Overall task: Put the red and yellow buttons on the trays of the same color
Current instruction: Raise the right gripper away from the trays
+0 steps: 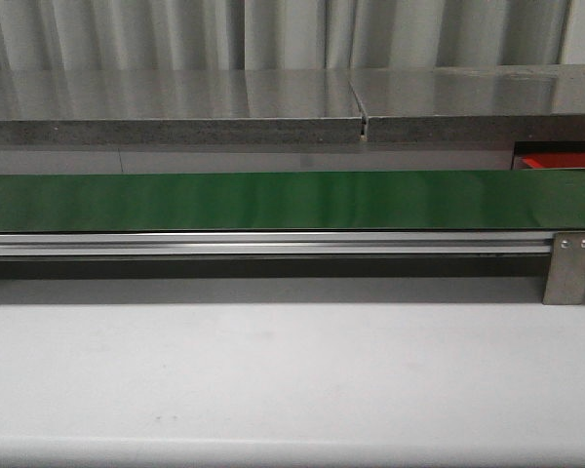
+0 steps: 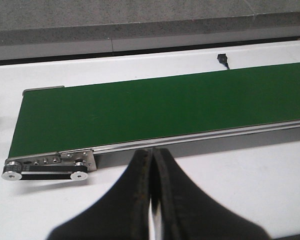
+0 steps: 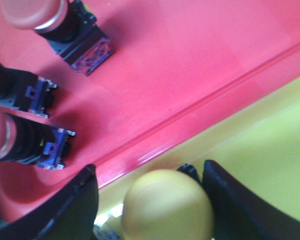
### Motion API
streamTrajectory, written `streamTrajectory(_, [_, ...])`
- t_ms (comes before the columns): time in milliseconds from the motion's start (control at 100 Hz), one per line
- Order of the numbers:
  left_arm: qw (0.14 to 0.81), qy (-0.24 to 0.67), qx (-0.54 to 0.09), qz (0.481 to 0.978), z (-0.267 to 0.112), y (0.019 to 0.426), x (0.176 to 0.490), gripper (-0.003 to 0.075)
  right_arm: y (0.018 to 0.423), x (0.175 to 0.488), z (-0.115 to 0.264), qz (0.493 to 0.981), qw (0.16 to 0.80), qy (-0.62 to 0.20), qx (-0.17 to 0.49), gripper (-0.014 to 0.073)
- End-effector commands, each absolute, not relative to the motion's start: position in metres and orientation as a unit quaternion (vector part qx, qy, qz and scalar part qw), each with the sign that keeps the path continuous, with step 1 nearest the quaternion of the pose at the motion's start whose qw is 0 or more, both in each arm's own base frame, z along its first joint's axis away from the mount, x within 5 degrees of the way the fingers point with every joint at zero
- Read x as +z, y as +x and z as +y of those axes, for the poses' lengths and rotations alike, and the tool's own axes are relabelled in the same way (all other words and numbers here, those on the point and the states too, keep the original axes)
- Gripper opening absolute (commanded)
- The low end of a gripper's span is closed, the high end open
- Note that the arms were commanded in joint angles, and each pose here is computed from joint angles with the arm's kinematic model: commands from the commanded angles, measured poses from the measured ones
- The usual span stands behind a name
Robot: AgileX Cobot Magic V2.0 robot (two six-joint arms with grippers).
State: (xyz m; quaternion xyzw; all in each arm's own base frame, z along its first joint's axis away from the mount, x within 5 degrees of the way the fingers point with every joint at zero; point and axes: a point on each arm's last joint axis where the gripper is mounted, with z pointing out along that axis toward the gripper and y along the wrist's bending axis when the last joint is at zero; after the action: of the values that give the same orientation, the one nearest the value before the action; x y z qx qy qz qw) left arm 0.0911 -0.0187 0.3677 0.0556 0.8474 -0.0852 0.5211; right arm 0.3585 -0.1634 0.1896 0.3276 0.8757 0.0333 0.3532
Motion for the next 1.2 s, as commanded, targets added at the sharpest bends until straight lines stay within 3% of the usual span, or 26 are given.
streamTrajectory(0, [0.561, 0.049, -0.092, 0.821, -0.019, 0.092, 0.382, -0.002, 0.358, 0.232, -0.165, 0.85, 0.42, 0.317, 0.019, 0.0477])
streamTrajectory(340, [0.561, 0.049, -0.092, 0.821, -0.019, 0.092, 0.382, -0.002, 0.326, 0.284, -0.149, 0.847, 0.471, 0.246, -0.031, 0.0445])
streamTrajectory(430, [0.561, 0.049, -0.092, 0.821, -0.019, 0.092, 0.382, -0.002, 0.317, 0.294, -0.138, 0.852, 0.478, 0.211, -0.046, 0.0321])
streamTrajectory(610, [0.561, 0.049, -0.092, 0.821, -0.019, 0.092, 0.382, -0.002, 0.298, 0.313, -0.113, 0.856, 0.489, 0.157, -0.057, -0.0076])
streamTrajectory(1190, [0.561, 0.049, -0.092, 0.821, -0.019, 0.092, 0.382, -0.002, 0.246, 0.323, -0.021, 0.855, 0.518, 0.003, -0.024, -0.0067])
